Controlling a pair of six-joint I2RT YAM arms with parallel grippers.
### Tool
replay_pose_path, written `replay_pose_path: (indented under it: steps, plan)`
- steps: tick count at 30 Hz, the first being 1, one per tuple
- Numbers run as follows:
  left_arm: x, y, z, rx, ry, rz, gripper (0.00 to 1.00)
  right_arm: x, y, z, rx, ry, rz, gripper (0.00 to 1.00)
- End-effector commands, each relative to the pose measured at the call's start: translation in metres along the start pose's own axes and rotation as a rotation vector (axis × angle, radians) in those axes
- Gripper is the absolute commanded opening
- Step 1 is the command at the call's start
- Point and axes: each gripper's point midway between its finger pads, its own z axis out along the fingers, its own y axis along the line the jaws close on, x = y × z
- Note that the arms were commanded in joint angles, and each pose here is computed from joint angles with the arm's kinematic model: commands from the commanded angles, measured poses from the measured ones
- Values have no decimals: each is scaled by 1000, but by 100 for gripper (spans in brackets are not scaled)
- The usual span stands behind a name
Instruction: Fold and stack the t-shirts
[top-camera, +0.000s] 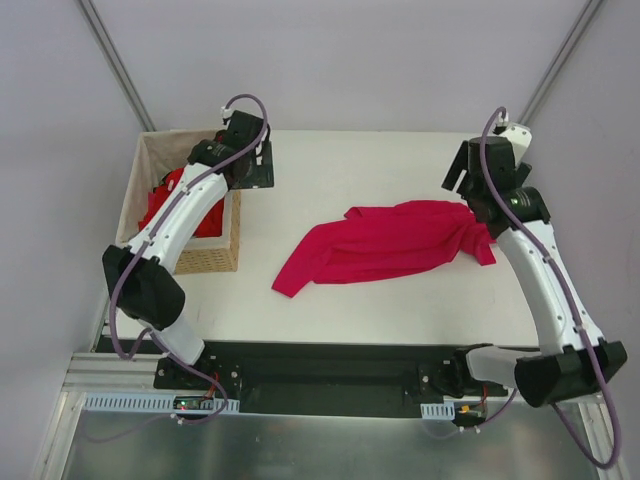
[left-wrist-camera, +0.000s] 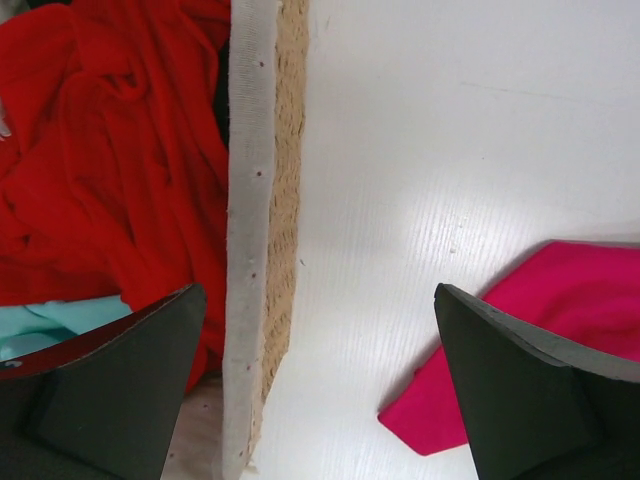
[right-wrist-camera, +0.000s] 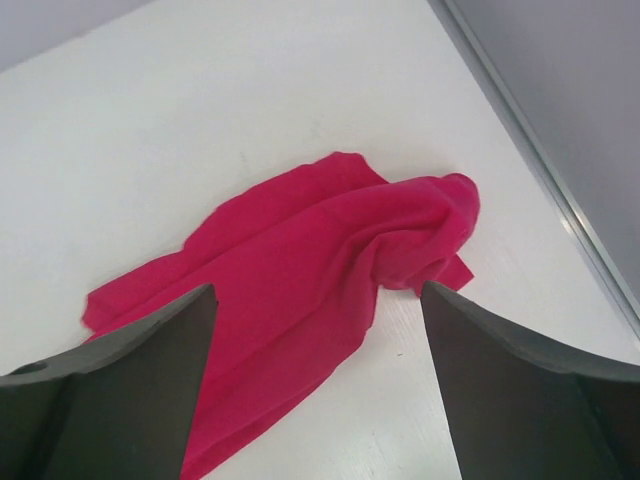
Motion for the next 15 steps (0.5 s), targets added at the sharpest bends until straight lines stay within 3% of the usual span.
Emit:
replay_pose_path:
  steps: [1, 8, 15]
  plan:
    - [3, 0, 24, -24, 33, 28, 99, -4, -8, -38, -38, -66, -11, 87]
    - [7, 16, 58, -56, 70, -1, 99, 11, -4, -64, -124, -84, -45, 86]
    - [-28, 14, 76, -33, 25, 20, 99, 29, 0, -65, -142, -73, -86, 85]
